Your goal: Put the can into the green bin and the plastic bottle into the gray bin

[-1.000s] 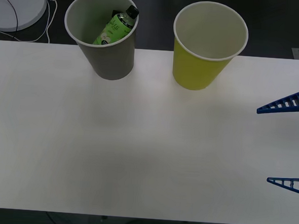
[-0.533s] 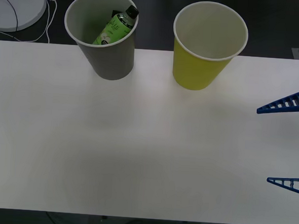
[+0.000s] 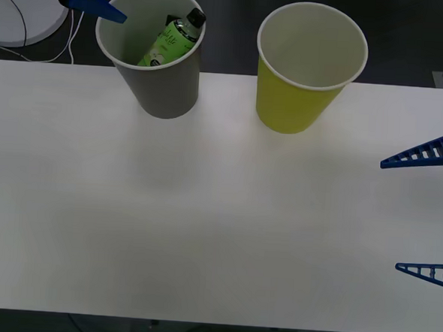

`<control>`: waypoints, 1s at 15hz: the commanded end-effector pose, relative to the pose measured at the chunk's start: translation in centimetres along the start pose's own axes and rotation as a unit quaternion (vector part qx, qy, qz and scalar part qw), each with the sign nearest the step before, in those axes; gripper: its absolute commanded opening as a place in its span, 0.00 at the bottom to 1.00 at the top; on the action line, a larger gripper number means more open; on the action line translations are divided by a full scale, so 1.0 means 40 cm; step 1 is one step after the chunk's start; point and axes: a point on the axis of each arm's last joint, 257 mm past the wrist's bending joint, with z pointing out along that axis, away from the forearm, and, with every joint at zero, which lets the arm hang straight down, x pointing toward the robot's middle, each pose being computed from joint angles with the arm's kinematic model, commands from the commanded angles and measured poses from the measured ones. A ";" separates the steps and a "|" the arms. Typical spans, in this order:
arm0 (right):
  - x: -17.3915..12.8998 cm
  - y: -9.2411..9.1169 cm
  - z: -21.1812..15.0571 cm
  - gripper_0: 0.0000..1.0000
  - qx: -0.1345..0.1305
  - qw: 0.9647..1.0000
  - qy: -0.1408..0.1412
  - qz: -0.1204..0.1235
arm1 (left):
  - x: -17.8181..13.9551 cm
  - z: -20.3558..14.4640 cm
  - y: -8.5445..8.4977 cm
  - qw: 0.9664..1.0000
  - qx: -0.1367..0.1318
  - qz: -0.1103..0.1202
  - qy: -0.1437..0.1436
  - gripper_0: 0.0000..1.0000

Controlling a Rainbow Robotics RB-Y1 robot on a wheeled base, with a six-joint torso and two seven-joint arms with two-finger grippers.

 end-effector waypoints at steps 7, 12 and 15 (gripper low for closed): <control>0.000 0.000 0.000 1.00 0.000 1.000 0.000 0.000 | 0.191 -0.088 -0.167 0.997 0.050 0.040 -0.050 1.00; 0.000 0.000 0.000 1.00 0.000 1.000 0.000 0.000 | 0.290 -0.126 -0.248 0.991 0.067 0.091 -0.070 1.00; 0.000 0.000 0.000 1.00 0.000 1.000 0.000 0.000 | 0.341 -0.151 -0.284 0.986 0.077 0.120 -0.083 1.00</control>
